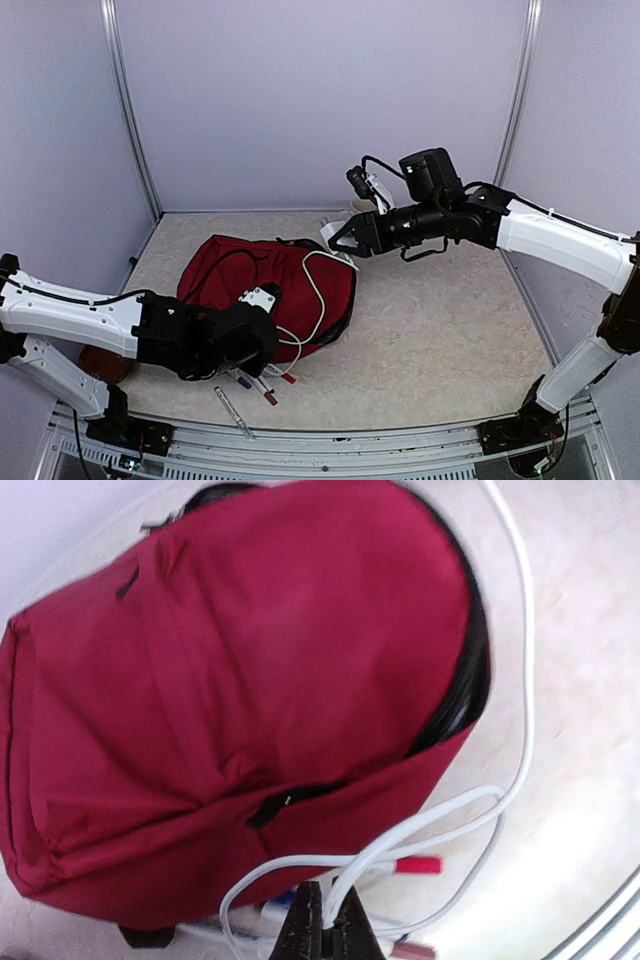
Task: Pack the student bag
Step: Pick up the charger from the center of the board.
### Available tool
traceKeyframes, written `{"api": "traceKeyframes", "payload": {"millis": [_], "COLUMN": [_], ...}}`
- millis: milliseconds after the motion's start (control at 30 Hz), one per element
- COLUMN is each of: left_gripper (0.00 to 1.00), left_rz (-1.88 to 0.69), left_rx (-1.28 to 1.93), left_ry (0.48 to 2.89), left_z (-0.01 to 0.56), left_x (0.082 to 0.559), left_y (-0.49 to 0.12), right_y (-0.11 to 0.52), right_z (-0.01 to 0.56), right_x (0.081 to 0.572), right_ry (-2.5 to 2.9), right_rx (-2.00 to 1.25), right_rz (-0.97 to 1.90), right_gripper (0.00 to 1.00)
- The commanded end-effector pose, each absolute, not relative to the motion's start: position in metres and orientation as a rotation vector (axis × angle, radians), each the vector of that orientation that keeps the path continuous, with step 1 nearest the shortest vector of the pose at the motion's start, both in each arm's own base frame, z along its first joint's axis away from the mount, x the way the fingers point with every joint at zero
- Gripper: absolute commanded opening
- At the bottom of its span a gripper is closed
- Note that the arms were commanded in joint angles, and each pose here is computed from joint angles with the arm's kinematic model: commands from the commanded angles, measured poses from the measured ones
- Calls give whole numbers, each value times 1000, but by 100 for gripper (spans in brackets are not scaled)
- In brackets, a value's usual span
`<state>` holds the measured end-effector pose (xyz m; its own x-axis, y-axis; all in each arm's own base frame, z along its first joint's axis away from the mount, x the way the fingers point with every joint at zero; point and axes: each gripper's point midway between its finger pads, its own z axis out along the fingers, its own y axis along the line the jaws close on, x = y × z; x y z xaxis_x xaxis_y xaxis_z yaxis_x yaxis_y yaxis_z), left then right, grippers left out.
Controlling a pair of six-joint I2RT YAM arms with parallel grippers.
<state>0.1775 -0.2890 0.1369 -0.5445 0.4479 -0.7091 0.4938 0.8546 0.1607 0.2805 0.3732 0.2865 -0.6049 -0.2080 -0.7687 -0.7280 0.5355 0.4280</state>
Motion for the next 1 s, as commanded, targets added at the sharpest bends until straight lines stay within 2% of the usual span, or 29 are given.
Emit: {"api": "traceKeyframes", "payload": {"millis": [0, 167, 300, 433, 600, 733, 967], "left_gripper": [0, 0, 0, 0, 0, 0, 0], "left_rz": [-379, -723, -862, -985, -997, -994, -957], "left_rx": [753, 857, 911, 827, 716, 630, 594], "left_ry": [1945, 1760, 1756, 1863, 2084, 2259, 2419], "left_z": [233, 284, 273, 235, 161, 100, 37], "left_x": [178, 175, 189, 222, 252, 262, 263], "left_y": [-367, -453, -503, -522, -526, -521, -512], "right_y": [345, 296, 263, 240, 223, 236, 242], "right_z": [335, 343, 335, 294, 204, 160, 86], "right_x": [277, 282, 273, 267, 259, 248, 246], "right_ry": [1971, 2011, 2055, 2188, 2423, 2469, 2601], "right_rx": [-719, -610, -571, -562, -509, -474, -404], "right_rz": [1101, 994, 957, 829, 715, 849, 730], "right_gripper": [1, 2, 2, 1, 0, 0, 3]}}
